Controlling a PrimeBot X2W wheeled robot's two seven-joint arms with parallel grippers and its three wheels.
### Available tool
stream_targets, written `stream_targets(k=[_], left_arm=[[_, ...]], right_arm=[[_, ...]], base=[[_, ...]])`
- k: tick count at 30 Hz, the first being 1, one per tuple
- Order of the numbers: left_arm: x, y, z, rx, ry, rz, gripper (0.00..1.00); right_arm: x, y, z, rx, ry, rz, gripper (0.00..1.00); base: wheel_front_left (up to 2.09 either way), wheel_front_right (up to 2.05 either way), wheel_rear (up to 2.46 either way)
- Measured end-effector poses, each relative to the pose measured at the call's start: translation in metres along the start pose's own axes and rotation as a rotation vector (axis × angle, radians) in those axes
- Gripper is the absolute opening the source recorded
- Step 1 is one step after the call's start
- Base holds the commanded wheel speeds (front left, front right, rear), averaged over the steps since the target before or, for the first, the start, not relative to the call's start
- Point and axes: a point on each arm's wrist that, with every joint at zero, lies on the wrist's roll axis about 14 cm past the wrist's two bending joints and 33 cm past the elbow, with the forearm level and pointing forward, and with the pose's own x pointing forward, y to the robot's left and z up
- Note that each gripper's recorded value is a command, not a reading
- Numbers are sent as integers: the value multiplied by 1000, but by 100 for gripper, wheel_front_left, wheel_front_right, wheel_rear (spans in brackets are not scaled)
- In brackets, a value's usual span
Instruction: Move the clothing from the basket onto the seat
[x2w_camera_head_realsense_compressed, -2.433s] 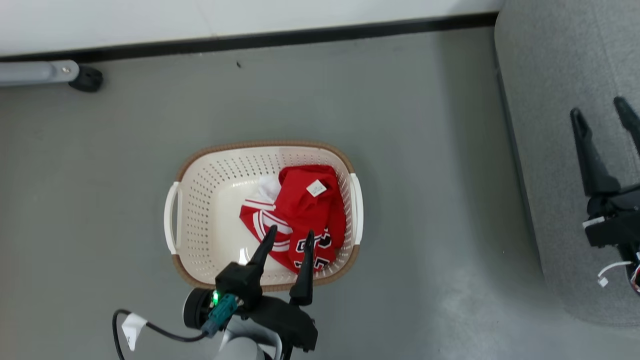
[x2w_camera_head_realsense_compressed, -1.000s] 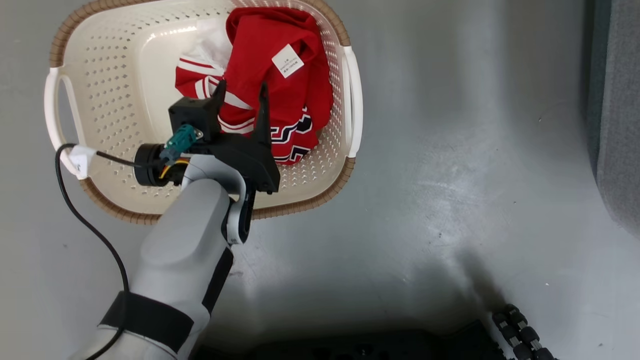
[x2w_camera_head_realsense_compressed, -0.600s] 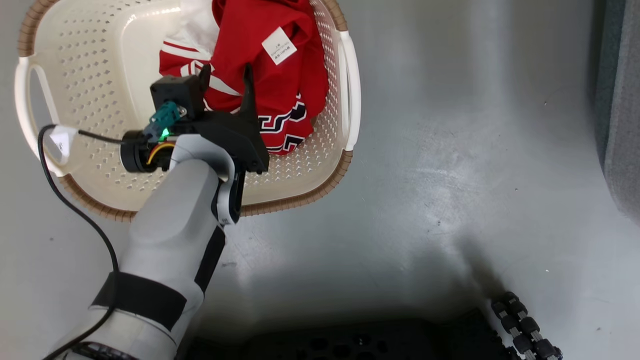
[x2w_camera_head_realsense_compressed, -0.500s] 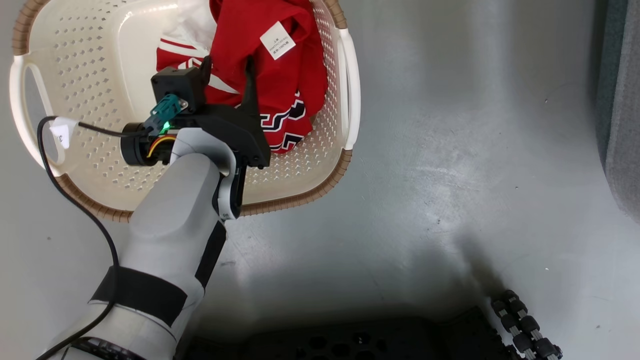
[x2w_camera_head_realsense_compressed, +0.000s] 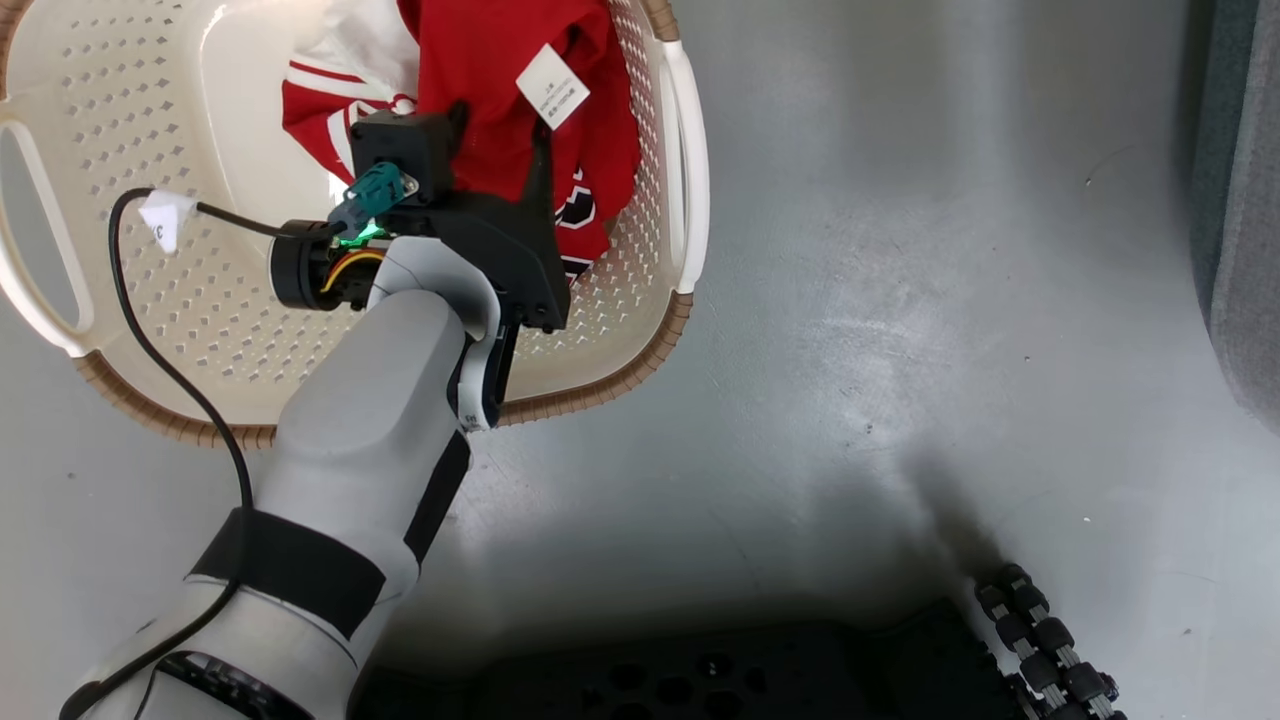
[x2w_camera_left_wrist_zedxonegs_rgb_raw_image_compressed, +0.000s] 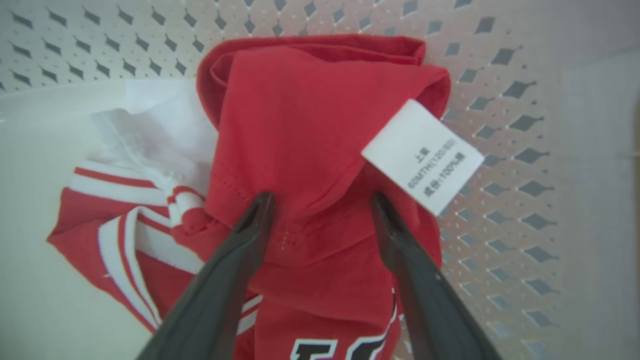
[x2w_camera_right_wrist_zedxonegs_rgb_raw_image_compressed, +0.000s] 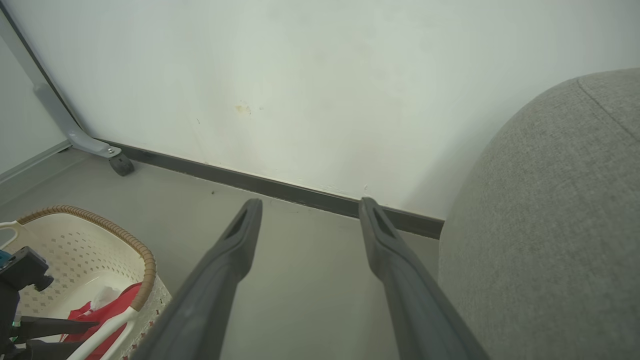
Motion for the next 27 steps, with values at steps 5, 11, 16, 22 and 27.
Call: stream_targets(k=[5, 11, 16, 22, 27], left_arm=[[4, 8, -5, 59, 26, 17, 100], [9, 15, -3, 145, 42, 26, 100], [10, 10, -11, 164, 67, 8, 0], [10, 7, -8, 148, 51, 5, 0], [-6, 7, -12, 117, 44, 18, 0]], right_arm=[[0, -2, -2, -3, 6, -1, 100], [-1, -2, -4, -4, 8, -2, 100], [-2, -3, -5, 4, 13, -5, 100], [-1, -5, -2, 13, 2, -19, 100], [-2, -6, 6, 24, -5, -38, 100]], base=[[0, 0, 0], [0, 0, 0], [0, 0, 0], [0, 0, 0], [0, 0, 0]])
